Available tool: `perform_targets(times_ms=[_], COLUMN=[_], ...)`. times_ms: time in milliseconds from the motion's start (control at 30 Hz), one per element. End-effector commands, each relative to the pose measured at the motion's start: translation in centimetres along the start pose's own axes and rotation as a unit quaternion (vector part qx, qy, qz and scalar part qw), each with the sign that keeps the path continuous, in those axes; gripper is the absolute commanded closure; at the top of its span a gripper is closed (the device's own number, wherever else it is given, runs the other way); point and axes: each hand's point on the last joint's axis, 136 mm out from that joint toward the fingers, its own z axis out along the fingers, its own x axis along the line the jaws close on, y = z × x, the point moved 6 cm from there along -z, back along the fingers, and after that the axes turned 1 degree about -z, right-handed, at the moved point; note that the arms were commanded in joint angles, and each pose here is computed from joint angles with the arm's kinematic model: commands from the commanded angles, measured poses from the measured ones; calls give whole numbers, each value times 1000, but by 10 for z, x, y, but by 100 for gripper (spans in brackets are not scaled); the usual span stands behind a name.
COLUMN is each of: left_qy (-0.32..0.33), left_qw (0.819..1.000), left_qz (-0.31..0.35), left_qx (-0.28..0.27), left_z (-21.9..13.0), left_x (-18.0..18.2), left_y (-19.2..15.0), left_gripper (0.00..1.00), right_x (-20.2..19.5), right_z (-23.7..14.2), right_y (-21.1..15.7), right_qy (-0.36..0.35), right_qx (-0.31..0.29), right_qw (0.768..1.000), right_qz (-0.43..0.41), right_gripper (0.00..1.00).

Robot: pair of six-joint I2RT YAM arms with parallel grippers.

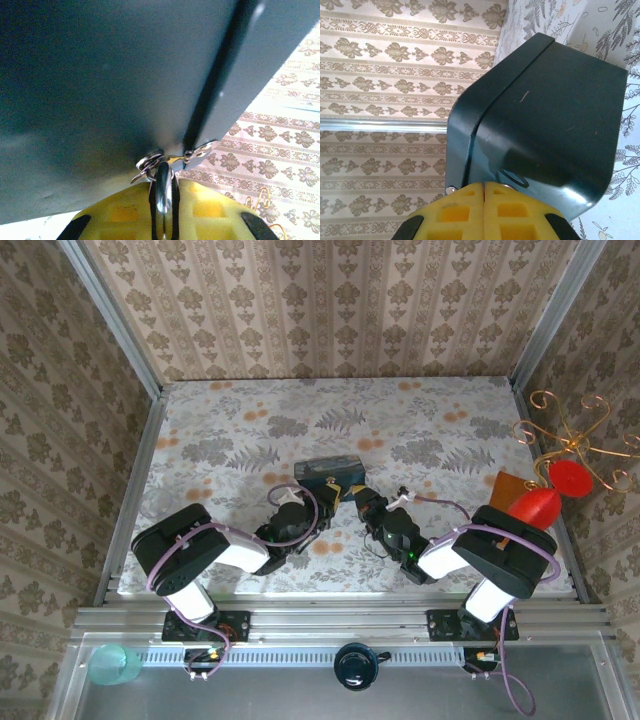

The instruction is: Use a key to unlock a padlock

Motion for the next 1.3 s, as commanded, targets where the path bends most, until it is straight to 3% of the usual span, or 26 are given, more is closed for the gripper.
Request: perform_targets(times_ms=[0,367,567,733,1067,1167,1267], left_qy=[-35,-15,54,120,197,199,198], left_qw=[999,1000,997,987,957,952,945], left_qz=[-14,5,58,111,195,213,241], left_qx=[12,-19,-18,7,87,93,95], left_z=[3,-5,-12,-17,-19,-27,-36], left_x=[-20,-11,12,33,49,50,46], left_y=[-11,1,22,40,34,34,35], left_gripper=[100,100,100,100,100,87,65], right_x=[7,-2,-12,-10,11,17,20], right_z=[2,-6,-15,-21,-20,-18,-18], right_y=[1,6,11,13,0,-3,-2], right_qy=[12,-3,-41,-70,9,35,42], right_qx=[-20,-27,-6,27,87,91,86], right_qw=[1000,1000,998,991,986,985,985], right_qz=[6,-14,-56,-112,-142,-142,-144], right_gripper=[100,100,100,100,100,100,100])
